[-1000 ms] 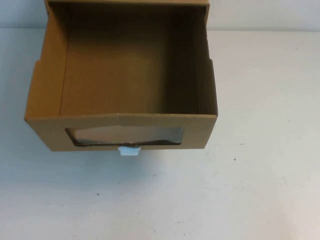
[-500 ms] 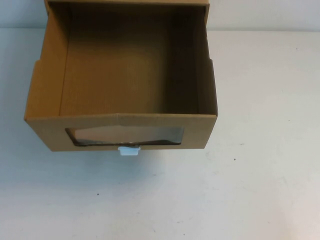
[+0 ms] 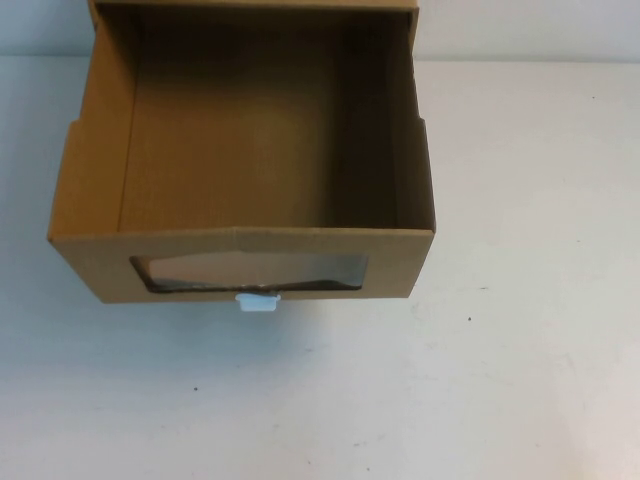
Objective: Close the shoe box
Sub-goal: Press the shoe box with left arm
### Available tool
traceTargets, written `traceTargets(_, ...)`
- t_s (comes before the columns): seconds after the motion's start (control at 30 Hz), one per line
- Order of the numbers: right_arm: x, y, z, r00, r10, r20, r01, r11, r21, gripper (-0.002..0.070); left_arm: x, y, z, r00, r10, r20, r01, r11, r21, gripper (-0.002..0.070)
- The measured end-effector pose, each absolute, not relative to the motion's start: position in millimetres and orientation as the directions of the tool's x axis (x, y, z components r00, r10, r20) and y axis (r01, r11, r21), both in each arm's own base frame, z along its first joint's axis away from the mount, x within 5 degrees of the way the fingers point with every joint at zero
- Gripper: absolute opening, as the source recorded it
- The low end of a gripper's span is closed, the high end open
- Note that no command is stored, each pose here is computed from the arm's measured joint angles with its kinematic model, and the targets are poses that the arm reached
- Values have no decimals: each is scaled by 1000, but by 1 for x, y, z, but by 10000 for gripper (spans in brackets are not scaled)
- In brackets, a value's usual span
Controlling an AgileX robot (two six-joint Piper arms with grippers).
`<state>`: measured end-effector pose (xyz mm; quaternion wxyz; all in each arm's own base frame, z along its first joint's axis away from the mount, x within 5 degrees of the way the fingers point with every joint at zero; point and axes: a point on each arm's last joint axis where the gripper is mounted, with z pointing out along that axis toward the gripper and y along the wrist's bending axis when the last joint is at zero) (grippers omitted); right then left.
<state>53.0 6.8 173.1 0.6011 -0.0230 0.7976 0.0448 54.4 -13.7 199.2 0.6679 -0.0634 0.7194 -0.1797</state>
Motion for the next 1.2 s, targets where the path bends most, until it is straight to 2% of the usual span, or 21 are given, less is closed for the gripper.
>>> traceTargets(0.17, 53, 7, 173, -276, 17, -961, -91, 995, 44, -13, 47, -19, 247, -61, -322, -945, 225, 918, -327, -5)
traceTargets(0.33, 53, 7, 173, -276, 17, -961, -91, 995, 44, -13, 61, -27, 308, -193, -200, -961, 278, 928, -249, -5)
traceTargets(0.53, 53, 7, 173, -274, 17, -961, -91, 995, 44, -13, 120, -39, 387, -344, -6, -939, 375, 916, -143, -5)
traceTargets(0.7, 53, 7, 173, -274, 17, -961, -91, 995, 44, -13, 190, -48, 440, -371, 111, -922, 454, 888, -76, -5)
traceTargets(0.93, 53, 7, 173, -274, 17, -961, -91, 995, 44, -13, 289, -62, 464, -411, 192, -891, 557, 827, -79, -5)
traceTargets(1.2, 53, 7, 173, -272, 17, -962, -91, 995, 44, -13, 391, -81, 446, -453, 208, -867, 637, 755, -152, -5)
